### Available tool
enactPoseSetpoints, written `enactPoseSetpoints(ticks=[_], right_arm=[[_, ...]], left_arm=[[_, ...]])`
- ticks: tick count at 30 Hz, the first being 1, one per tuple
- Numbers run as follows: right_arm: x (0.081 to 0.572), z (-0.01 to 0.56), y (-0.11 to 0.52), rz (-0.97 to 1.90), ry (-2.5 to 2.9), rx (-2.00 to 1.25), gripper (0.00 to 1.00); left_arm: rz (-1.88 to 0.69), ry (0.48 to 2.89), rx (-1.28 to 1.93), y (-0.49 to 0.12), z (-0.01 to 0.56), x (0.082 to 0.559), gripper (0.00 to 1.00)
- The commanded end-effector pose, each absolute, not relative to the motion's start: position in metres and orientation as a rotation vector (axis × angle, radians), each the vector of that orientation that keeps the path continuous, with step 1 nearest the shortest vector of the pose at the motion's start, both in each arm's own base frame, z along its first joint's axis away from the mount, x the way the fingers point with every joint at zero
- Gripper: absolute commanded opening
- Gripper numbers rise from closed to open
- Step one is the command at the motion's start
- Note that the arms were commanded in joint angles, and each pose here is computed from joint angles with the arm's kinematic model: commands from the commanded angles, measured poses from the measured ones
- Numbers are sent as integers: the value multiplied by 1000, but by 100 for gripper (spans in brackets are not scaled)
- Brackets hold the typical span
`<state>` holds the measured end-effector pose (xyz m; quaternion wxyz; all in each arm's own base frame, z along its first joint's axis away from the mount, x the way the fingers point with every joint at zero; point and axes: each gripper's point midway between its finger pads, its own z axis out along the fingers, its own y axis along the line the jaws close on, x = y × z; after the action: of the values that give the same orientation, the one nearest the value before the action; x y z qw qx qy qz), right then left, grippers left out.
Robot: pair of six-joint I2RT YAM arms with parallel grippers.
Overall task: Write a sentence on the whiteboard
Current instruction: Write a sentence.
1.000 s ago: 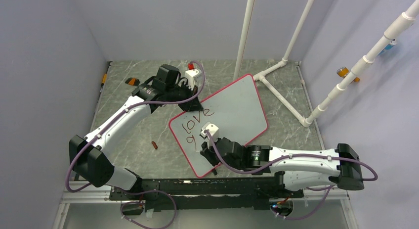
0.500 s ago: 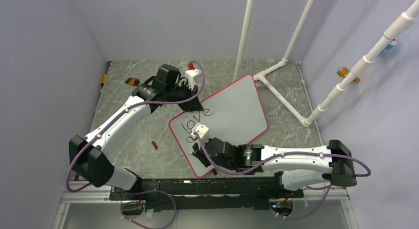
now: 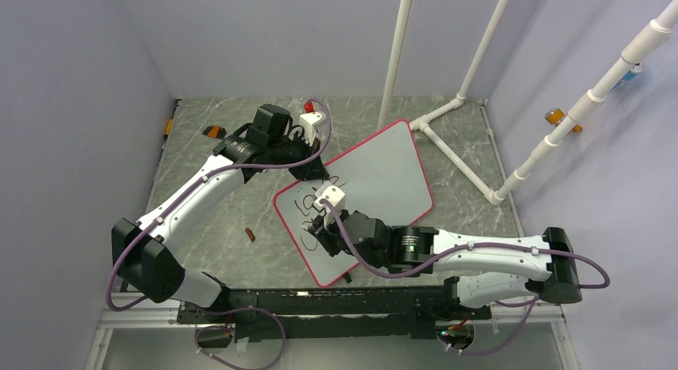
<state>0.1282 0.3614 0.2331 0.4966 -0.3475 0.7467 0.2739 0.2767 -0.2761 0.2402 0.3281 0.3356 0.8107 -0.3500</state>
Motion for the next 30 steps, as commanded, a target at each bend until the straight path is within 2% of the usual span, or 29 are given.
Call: enactPoseSetpoints(ticks=[1,11,30], right_arm=[[141,277,349,675,1722,-705,0],[155,261,322,563,1758,-620,0],[163,258,329,549,1766,-627,0]], left_arm=[[-544,2044,895,-243,235,321,0],[-548,2040,891,-244,236,321,0],[-572,2024,894,-246,241,317,0]])
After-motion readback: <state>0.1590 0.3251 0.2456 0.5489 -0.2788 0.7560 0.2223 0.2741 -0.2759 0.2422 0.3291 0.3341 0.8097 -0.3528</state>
